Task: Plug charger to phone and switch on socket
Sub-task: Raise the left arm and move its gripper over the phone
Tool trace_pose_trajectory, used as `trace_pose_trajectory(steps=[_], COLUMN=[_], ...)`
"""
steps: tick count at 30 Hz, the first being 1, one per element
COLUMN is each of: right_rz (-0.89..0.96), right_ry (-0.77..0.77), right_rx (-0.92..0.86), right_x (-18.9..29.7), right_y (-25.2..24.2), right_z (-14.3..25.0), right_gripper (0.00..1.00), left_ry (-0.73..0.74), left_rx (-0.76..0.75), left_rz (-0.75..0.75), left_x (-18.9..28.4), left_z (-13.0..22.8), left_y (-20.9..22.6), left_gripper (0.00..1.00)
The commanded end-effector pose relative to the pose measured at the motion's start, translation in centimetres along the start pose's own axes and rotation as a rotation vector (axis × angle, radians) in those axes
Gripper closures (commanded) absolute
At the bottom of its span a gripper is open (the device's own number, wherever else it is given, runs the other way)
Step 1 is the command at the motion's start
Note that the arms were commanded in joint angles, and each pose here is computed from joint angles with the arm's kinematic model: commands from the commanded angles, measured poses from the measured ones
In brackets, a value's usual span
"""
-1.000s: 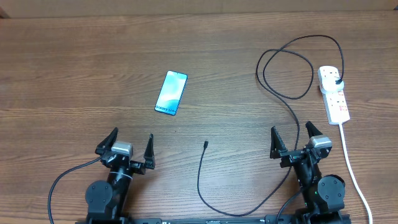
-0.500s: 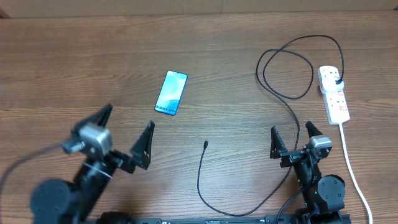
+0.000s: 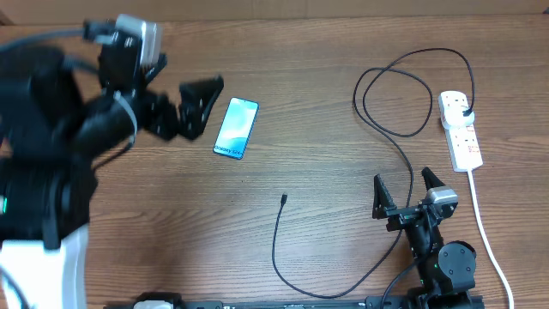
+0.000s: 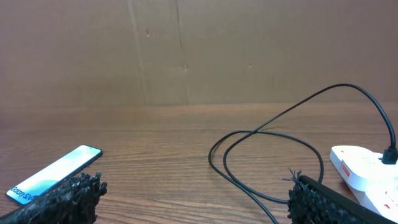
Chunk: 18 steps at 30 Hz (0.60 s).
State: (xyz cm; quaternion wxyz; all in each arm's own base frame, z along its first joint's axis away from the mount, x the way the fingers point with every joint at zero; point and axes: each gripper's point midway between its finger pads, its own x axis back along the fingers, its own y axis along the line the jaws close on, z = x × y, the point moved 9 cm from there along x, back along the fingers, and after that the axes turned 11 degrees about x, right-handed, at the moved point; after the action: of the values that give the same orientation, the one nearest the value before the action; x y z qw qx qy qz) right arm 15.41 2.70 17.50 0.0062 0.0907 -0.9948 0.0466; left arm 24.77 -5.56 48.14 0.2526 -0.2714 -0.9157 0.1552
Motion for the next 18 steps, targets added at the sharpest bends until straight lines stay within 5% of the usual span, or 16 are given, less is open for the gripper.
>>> trace_pose_trajectory(steps=[1,18], right_rz=[-0.008,-0.008], right_ry=[-0.001,-0.001], right_rx=[0.002,0.002], right_x=[0.0,0.0], right_y=[0.1,0.1], right_z=[0.3,0.3], right_gripper=[0.0,0.0], left_ry=[0.061,0.442], left_rx=[0.002,0.412], left_rz=[0.009,-0.07], left_x=[-2.6,-16.3], left_z=[-0.8,4.4], left_y=[1.5,11.5], left_gripper=[0.0,0.0])
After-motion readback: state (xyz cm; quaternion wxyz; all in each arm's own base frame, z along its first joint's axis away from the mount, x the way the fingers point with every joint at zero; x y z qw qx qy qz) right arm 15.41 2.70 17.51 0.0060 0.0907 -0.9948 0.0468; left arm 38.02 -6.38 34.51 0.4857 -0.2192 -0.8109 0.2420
